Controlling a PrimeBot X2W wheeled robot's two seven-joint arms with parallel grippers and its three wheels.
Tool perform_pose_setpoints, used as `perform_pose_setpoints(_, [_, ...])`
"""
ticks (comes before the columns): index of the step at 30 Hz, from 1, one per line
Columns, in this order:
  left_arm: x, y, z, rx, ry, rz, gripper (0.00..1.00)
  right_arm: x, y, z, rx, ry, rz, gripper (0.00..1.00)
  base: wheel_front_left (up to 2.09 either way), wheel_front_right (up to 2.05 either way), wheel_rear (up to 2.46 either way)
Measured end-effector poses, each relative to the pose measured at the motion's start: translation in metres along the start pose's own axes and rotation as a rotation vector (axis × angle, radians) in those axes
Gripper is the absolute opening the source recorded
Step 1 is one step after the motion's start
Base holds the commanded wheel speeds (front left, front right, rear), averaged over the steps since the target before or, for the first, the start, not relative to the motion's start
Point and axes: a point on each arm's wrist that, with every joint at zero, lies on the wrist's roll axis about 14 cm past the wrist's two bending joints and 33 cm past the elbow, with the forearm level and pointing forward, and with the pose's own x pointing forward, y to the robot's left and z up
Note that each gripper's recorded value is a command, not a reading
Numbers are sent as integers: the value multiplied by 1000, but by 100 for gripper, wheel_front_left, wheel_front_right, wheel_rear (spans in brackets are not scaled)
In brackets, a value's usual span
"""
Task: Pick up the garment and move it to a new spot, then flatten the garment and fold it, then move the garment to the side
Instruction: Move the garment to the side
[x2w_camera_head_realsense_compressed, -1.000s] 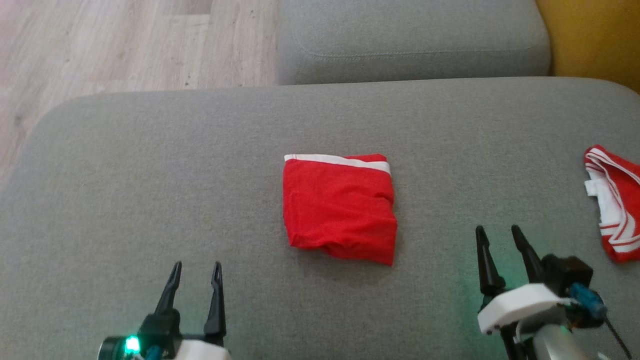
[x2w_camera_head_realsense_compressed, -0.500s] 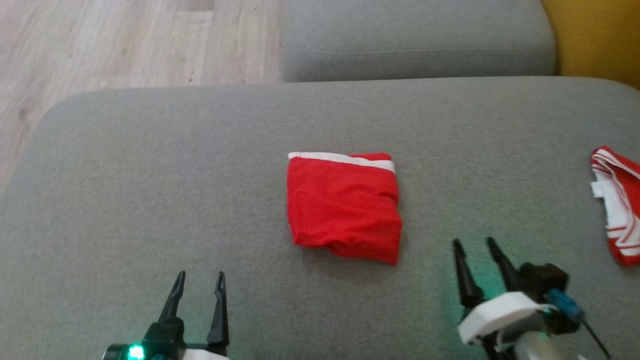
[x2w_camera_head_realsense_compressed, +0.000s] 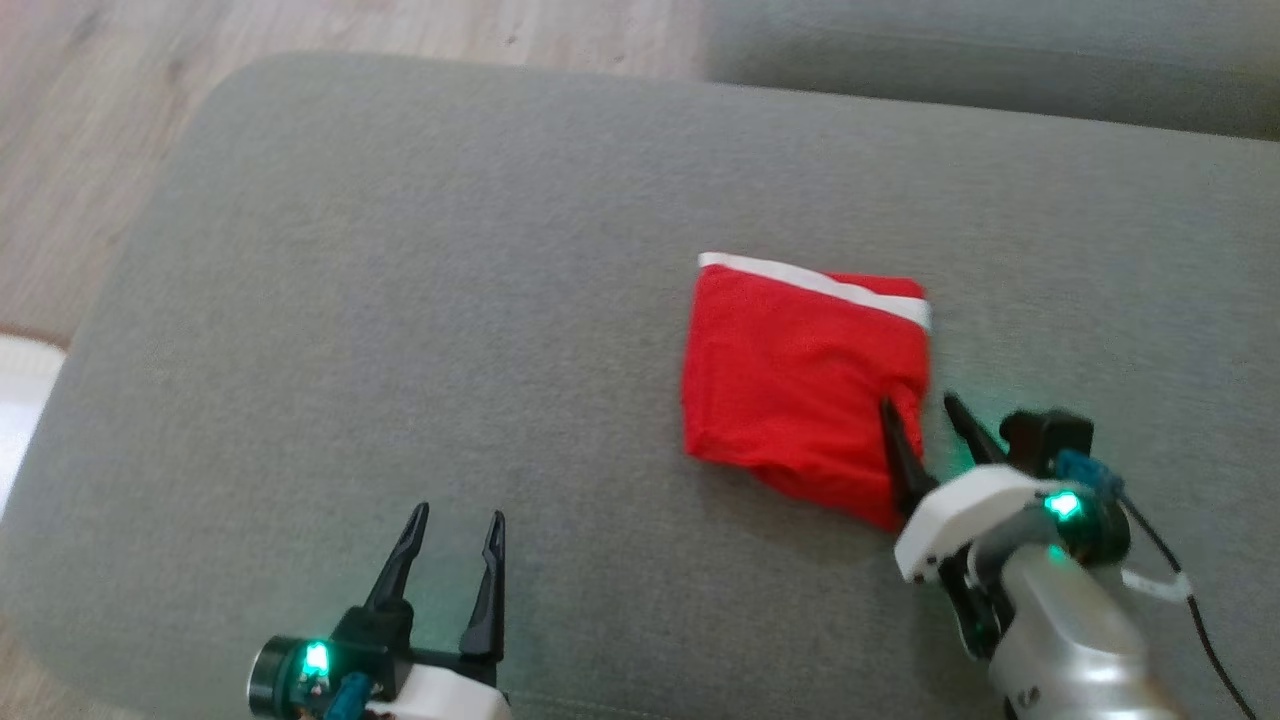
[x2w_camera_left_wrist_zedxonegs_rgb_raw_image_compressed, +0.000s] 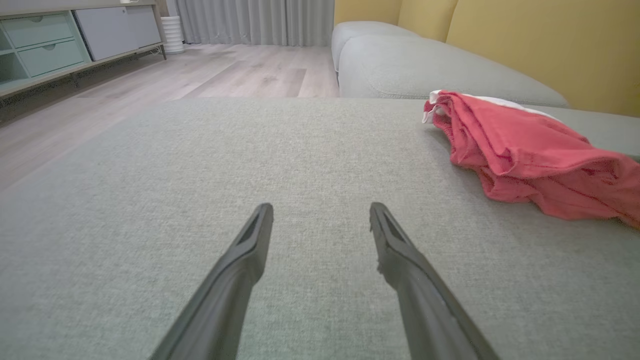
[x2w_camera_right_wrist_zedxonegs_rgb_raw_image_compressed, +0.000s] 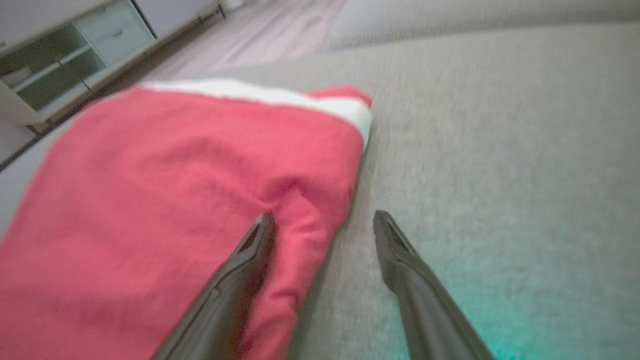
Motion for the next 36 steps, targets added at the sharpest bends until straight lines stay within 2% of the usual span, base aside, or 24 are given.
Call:
perform_pose_setpoints(2, [-3, 5, -3, -3, 11, 18, 100, 2, 3, -18, 1, 53, 9, 100, 0, 0, 0])
perform_pose_setpoints(5, [-4, 11, -6, -3, 20, 37, 100, 11, 10, -18, 22, 62, 35, 100, 0, 0, 0])
perform_pose_setpoints(6, [-4, 11, -6, -3, 22, 38, 100, 13, 12, -17, 33, 61, 39, 97, 0, 0, 0])
perform_pose_setpoints(7, [-3, 11, -6, -3, 21, 38, 100, 14, 13, -15, 44, 58, 41, 46, 0, 0, 0])
perform_pose_setpoints(8, [-2, 11, -5, -2, 19, 35, 100, 13, 13, -15, 46, 58, 44, 0, 0, 0, 0])
perform_pose_setpoints(15, [6, -4, -1, 2, 6, -21, 100, 5, 2, -3, 96, 18, -1, 0, 0, 0, 0])
perform_pose_setpoints(21, [23, -43, 10, 11, -24, -158, 100, -23, -38, 23, 92, -93, -108, 0, 0, 0, 0])
perform_pose_setpoints(24, [34, -72, 15, 21, -32, -253, 100, -45, -61, 25, 85, -119, -175, 0, 0, 0, 0])
perform_pose_setpoints(30, [55, -153, 34, 45, -82, -500, 100, -97, -111, 24, 112, -172, -339, 0, 0, 0, 0])
perform_pose_setpoints(36, [58, -225, 33, 50, -80, -714, 100, -149, -150, 12, 139, -188, -498, 0, 0, 0, 0])
